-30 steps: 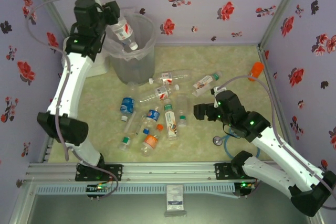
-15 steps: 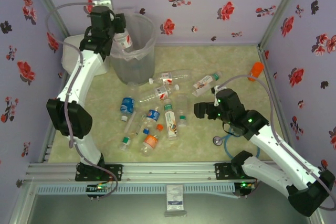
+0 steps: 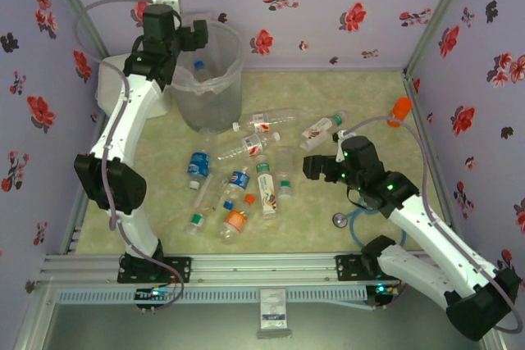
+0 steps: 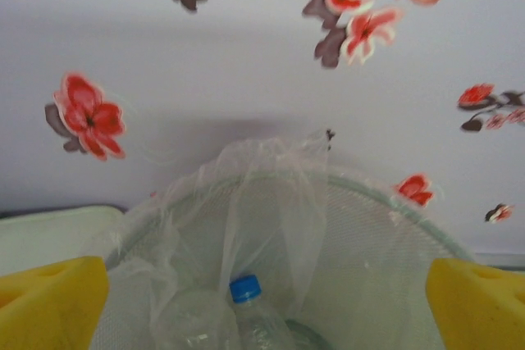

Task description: Put the plastic bottles in the bin

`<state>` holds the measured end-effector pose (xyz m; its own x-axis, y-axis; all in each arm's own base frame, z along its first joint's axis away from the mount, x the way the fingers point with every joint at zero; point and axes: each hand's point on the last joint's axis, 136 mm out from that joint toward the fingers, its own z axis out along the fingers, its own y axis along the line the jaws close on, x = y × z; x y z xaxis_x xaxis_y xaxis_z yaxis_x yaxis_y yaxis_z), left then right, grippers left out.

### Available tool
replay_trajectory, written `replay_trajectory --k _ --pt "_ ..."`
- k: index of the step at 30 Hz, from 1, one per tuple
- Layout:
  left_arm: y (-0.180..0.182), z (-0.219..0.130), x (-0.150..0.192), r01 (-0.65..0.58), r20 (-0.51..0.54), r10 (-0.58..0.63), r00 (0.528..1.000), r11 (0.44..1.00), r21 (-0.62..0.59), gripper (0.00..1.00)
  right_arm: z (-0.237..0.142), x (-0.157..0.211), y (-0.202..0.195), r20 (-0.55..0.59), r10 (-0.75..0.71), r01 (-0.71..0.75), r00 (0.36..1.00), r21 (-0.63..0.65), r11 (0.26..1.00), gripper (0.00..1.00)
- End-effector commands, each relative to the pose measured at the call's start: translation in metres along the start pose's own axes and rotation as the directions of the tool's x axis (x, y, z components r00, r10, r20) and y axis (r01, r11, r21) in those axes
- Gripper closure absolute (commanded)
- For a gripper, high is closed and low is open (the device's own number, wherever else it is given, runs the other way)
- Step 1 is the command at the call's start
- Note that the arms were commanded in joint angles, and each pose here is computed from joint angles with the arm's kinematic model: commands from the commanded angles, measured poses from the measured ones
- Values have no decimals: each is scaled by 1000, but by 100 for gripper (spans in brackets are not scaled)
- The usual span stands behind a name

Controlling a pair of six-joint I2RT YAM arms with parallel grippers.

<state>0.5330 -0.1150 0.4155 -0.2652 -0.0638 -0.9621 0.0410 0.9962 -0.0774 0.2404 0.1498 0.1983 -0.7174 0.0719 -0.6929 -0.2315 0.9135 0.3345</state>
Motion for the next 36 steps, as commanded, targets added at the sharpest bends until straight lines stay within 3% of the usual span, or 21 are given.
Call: replay_trajectory --k 1,4,6,9,13,17,22,28,36 --pt "-8 -46 -38 -52 55 50 997 998 35 0 1 -6 -4 19 42 -42 999 11 999 1" --pt "-5 -91 -49 -64 64 61 996 997 43 0 -1 -7 -18 4 75 -75 997 72 995 0" --pt "-1 -120 -37 -58 26 57 998 997 50 0 -3 -9 -17 5 127 -127 992 30 991 1" --pt "6 -161 8 -55 -64 59 996 997 60 0 -3 -17 -16 29 226 -225 974 -31 974 0" --pt "14 -201 87 30 -191 -14 981 996 83 0 8 -24 -40 36 340 -342 940 57 938 1" --pt "-2 -224 150 152 -312 -93 945 973 172 0 37 -40 -48 16 462 -461 887 97 882 1" --pt "-33 -241 177 290 -383 -154 911 898 329 0 82 -48 -56 16 554 -552 832 131 824 1" --pt "-35 -240 185 250 -392 -102 914 904 347 0 110 -54 -64 131 594 -608 794 133 783 0" --pt "-41 -224 178 230 -353 -95 931 903 363 0 161 -43 -74 78 585 -588 807 203 783 1"
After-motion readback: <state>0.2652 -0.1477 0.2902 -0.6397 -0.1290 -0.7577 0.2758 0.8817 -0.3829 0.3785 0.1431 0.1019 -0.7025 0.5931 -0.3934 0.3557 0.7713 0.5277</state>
